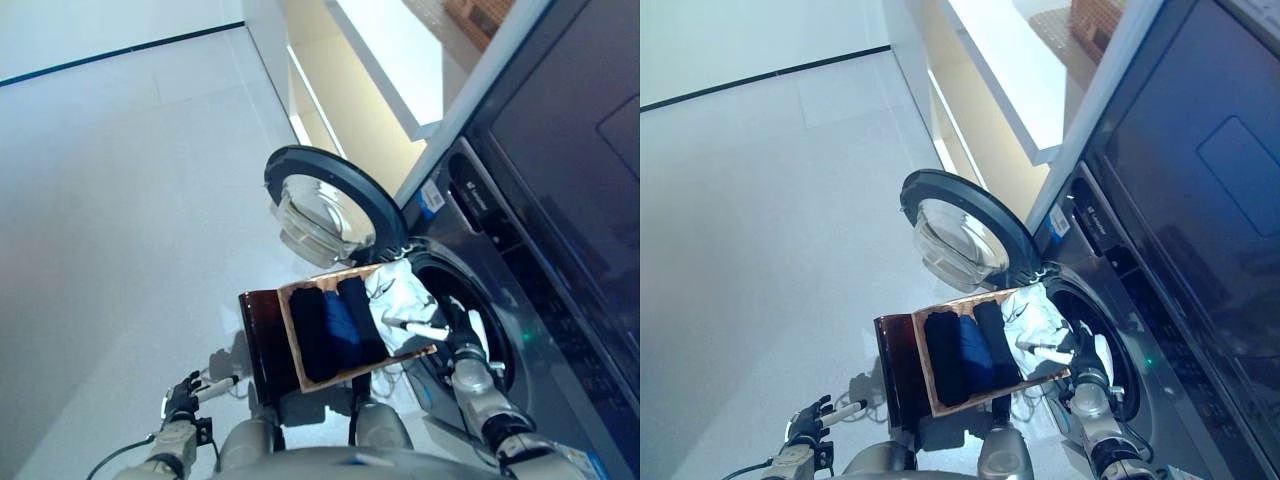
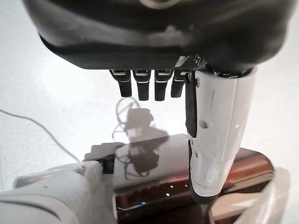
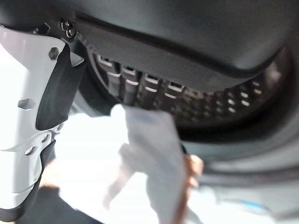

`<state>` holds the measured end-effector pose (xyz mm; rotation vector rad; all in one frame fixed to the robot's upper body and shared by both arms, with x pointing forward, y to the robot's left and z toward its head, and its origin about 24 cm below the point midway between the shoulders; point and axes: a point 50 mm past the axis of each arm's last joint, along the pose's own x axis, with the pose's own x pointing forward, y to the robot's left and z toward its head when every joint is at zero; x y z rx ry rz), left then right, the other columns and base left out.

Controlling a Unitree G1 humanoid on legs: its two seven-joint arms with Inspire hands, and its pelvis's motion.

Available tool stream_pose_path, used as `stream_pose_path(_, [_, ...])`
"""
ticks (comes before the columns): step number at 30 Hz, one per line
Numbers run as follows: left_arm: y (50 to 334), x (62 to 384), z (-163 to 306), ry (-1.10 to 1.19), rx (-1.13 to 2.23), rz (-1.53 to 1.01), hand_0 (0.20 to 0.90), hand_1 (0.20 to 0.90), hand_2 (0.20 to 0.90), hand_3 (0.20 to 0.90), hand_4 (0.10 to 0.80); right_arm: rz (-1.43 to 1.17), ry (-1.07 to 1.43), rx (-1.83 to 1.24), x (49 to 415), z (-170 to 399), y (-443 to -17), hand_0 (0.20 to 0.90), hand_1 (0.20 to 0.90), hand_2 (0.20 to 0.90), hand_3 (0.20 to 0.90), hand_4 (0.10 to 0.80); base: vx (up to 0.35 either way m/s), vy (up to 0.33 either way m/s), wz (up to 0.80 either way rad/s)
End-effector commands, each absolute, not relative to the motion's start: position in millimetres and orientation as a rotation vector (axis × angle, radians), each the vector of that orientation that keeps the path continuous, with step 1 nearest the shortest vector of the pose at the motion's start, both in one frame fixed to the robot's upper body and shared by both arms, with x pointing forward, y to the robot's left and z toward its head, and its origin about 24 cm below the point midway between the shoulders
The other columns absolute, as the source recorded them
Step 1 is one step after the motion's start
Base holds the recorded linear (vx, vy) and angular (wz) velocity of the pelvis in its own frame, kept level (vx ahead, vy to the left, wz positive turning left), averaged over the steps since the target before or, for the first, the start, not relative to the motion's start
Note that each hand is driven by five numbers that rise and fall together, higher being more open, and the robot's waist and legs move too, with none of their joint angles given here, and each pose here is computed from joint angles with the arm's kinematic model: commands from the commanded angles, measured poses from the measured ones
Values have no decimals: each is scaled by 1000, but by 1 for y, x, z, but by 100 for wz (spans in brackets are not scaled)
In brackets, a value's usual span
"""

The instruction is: Pick up the clothes and place them into the washing machine

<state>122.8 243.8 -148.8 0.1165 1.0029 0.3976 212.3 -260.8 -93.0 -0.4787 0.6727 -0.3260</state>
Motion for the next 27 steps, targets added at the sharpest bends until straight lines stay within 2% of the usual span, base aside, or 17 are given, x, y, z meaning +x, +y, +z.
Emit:
stream_pose_path(1, [271, 136, -136, 945, 177, 460, 900, 900, 900, 900, 800, -367, 539, -485, 250, -62, -272, 900, 900, 900, 900, 800, -43, -26, 3])
stream_pose_path(13, [270, 135, -137, 946, 197, 437, 900, 900, 900, 900, 800, -440, 575, -559, 252, -50, -304, 900, 900, 900, 900, 800, 0, -20, 8])
stream_pose_path(27, [272, 137, -135, 934, 192, 447, 900, 900, 900, 900, 800, -402, 392, -647, 271, -21, -299, 900, 900, 900, 900, 800, -2, 0, 0])
